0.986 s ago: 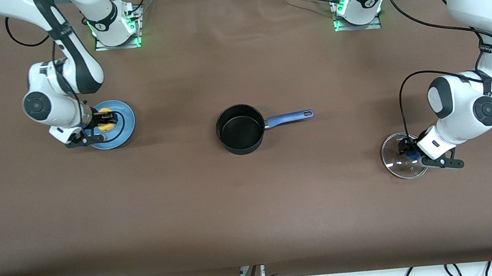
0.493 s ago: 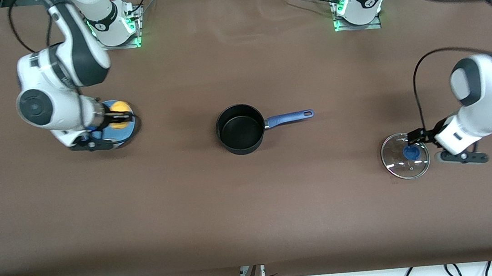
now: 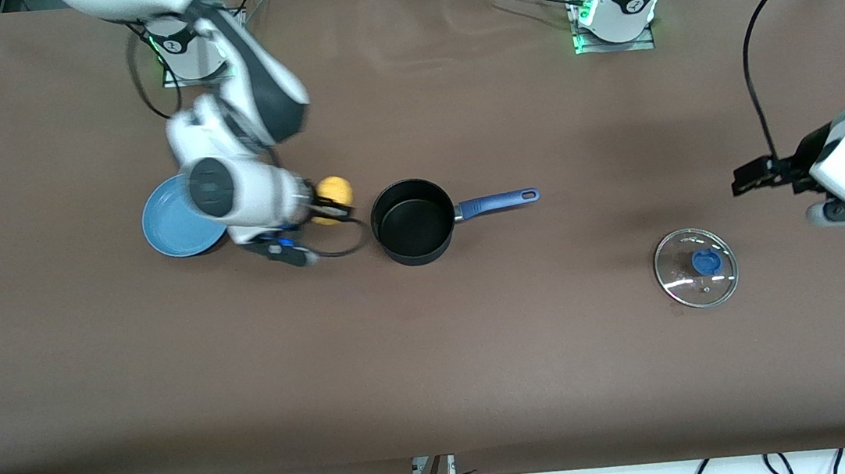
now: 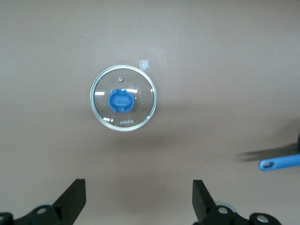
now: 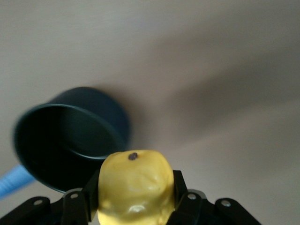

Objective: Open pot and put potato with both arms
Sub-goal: 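Carry the potato with the right gripper into the saucepan while the left retracts, then open the right gripper to release the potato and withdraw it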

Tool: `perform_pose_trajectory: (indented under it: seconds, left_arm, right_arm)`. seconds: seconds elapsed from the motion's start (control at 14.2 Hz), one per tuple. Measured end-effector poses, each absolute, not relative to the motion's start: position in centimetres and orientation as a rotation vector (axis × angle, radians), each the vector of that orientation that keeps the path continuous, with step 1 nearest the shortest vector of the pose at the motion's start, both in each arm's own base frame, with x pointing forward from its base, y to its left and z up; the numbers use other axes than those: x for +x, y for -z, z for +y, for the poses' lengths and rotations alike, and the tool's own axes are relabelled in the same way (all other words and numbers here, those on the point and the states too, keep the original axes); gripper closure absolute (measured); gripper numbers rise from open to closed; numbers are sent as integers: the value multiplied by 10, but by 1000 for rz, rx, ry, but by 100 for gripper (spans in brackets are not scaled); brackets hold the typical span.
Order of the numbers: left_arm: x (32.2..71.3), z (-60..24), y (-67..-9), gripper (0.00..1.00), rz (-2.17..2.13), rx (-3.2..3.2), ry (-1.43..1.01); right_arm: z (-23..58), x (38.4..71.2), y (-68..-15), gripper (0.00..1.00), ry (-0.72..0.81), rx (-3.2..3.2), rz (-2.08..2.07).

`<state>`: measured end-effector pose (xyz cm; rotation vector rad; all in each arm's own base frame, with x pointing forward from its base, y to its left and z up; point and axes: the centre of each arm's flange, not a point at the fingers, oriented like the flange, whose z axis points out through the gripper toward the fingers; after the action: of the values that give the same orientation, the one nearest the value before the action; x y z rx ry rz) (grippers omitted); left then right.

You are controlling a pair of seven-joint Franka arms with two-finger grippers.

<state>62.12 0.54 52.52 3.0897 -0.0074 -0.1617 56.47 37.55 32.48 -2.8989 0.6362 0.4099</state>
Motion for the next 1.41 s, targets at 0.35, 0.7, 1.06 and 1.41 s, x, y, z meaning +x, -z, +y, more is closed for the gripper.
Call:
perform_pose_trajectory:
  seconds: [0.35,0.7,1.06,1.41]
  left_arm:
    - [609,4,-552,0,88,3098,199]
    - [613,6,-554,0,108,3098,186]
    - [617,6,-549,0,107,3098,194]
    - [621,0,-541,0,91,3096,212]
  right_arm:
    - [470,545,-262,37,-281,-2839,698]
    - [471,542,-230,37,-217,-2930,633]
    - [489,528,-195,37,-184,-2931,592]
    - [488,535,-204,2,-167,-2927,593]
